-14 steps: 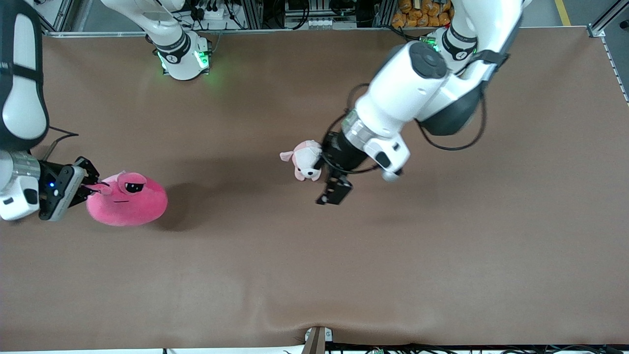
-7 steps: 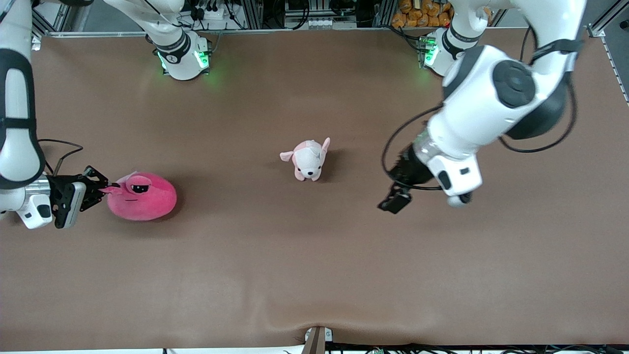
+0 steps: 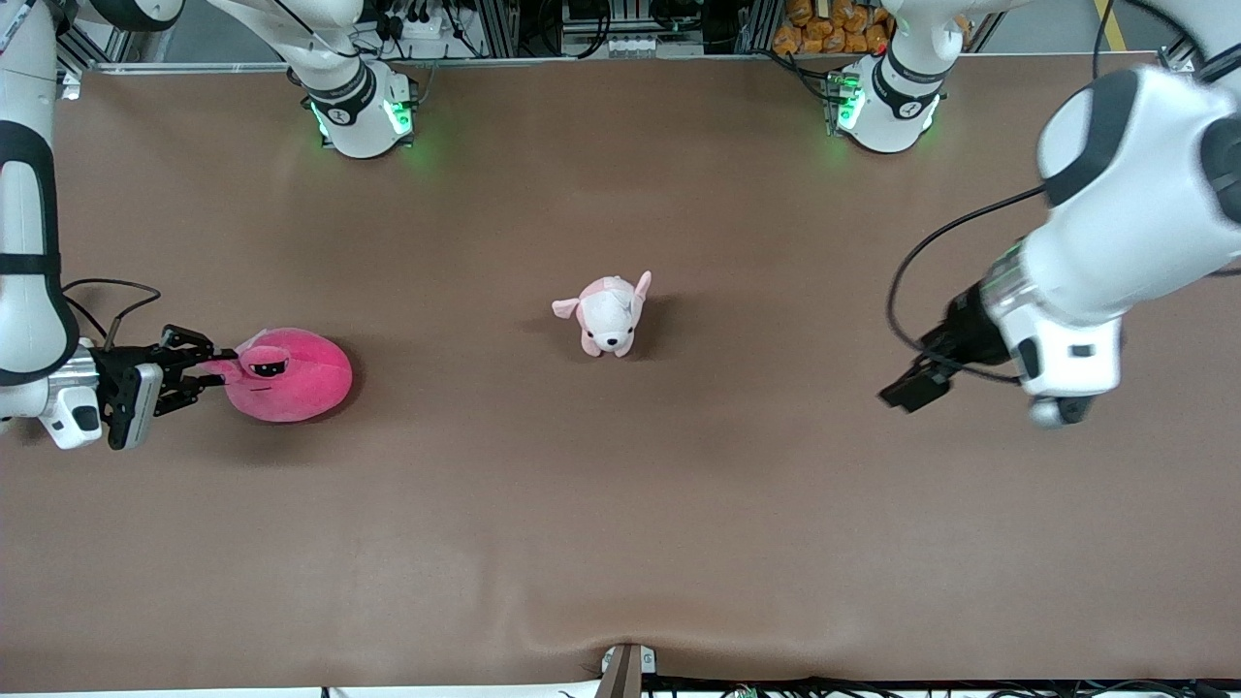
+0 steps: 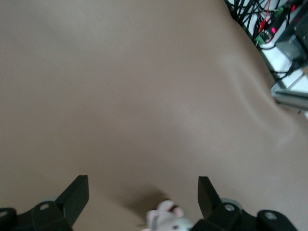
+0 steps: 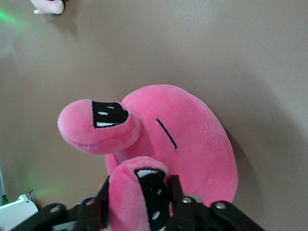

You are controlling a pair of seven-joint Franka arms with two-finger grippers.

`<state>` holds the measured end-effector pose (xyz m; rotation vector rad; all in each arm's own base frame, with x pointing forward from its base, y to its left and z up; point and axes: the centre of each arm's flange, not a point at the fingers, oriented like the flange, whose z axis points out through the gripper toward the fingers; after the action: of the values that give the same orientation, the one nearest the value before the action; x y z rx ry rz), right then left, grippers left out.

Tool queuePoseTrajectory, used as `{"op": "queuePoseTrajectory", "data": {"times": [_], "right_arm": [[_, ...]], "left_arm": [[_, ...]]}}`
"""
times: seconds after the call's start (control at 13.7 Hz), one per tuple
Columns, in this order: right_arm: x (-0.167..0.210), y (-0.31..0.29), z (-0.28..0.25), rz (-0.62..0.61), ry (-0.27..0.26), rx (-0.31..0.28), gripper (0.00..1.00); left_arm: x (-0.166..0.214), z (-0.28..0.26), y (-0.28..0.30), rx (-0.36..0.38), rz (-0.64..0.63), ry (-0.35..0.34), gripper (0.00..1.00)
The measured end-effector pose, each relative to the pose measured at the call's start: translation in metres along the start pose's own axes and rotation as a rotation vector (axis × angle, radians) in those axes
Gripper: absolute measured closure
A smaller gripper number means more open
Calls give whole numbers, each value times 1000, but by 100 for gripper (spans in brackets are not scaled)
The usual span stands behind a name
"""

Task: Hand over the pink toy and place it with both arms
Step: 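Lower the pink toy onto the table with the right gripper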

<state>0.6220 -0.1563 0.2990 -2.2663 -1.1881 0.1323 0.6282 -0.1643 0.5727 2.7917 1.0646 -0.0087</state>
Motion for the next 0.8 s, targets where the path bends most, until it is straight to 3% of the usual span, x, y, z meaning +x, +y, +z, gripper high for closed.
{"op": "queuePoseTrajectory", "data": {"times": [0.22, 0.29, 0.51, 0.8], "right_arm": [[8, -4, -9, -5, 4, -14, 6], [14, -7, -14, 6, 4, -16, 0], [43, -27, -37, 65, -6, -21, 0], [102, -78, -63, 158, -53, -100, 0]], "left_arm": [[7, -50, -47, 63, 184, 35, 0], [10, -66, -68, 86, 245, 41, 0], [7, -105, -129, 154, 381, 14, 0], [-6, -124, -162, 184, 440, -20, 0]]}}
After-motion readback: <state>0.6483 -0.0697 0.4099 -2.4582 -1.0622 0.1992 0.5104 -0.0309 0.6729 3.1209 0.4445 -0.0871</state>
